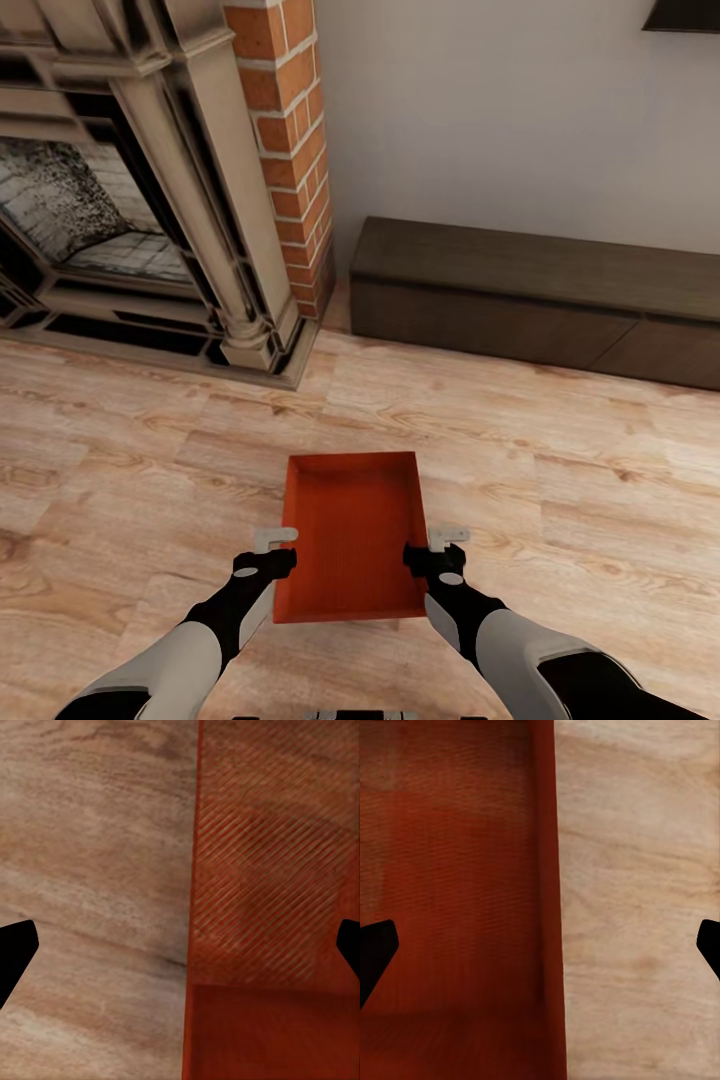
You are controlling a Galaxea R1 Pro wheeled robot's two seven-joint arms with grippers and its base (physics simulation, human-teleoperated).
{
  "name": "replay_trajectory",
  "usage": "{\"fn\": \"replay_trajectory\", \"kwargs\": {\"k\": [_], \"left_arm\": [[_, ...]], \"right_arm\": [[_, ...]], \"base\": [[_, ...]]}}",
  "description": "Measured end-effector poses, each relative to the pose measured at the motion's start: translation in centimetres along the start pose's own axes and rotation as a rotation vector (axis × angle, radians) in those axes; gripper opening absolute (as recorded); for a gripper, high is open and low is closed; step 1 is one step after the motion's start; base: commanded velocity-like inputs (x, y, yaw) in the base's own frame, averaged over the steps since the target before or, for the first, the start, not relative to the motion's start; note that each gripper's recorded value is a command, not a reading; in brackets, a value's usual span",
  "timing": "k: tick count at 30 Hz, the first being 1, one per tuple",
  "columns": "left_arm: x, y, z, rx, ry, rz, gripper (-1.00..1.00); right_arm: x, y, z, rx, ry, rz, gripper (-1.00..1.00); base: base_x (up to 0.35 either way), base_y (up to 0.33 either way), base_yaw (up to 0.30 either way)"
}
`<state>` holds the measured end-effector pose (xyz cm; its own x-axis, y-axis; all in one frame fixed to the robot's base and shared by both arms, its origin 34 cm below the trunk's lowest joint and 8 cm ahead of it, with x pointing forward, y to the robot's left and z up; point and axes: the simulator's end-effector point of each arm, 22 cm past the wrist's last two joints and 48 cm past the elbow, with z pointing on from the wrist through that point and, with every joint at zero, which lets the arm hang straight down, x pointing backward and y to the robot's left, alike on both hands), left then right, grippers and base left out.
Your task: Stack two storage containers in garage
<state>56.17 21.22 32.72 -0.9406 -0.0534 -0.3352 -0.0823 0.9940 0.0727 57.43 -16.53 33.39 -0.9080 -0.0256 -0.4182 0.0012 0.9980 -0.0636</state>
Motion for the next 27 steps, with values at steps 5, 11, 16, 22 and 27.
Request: {"fn": "replay_trajectory", "kwargs": {"k": [5,11,16,22,27], "left_arm": [[0.4,0.0,0.9,0.0,-0.001,0.0,1.0],[0.8,0.0,1.9,-0.001,-0.003,0.0,1.0],[1.3,-0.1,2.8,-0.002,-0.003,-0.001,1.0],[1.9,-0.1,3.9,-0.002,-0.002,-0.001,1.0],[2.3,-0.2,4.8,-0.002,-0.003,-0.001,1.0]], "right_arm": [[0.3,0.1,0.8,0.0,-0.007,0.002,1.0],[0.6,0.1,1.8,0.0,-0.015,0.004,1.0],[1.1,0.2,2.7,0.0,-0.018,0.003,1.0],[1.7,0.3,3.7,-0.001,-0.018,0.0,1.0],[2.3,0.4,4.5,-0.001,-0.019,0.0,1.0]], "base": [[0.0,0.0,0.0],[0.0,0.0,0.0],[0.0,0.0,0.0],[0.0,0.0,0.0],[0.0,0.0,0.0]]}}
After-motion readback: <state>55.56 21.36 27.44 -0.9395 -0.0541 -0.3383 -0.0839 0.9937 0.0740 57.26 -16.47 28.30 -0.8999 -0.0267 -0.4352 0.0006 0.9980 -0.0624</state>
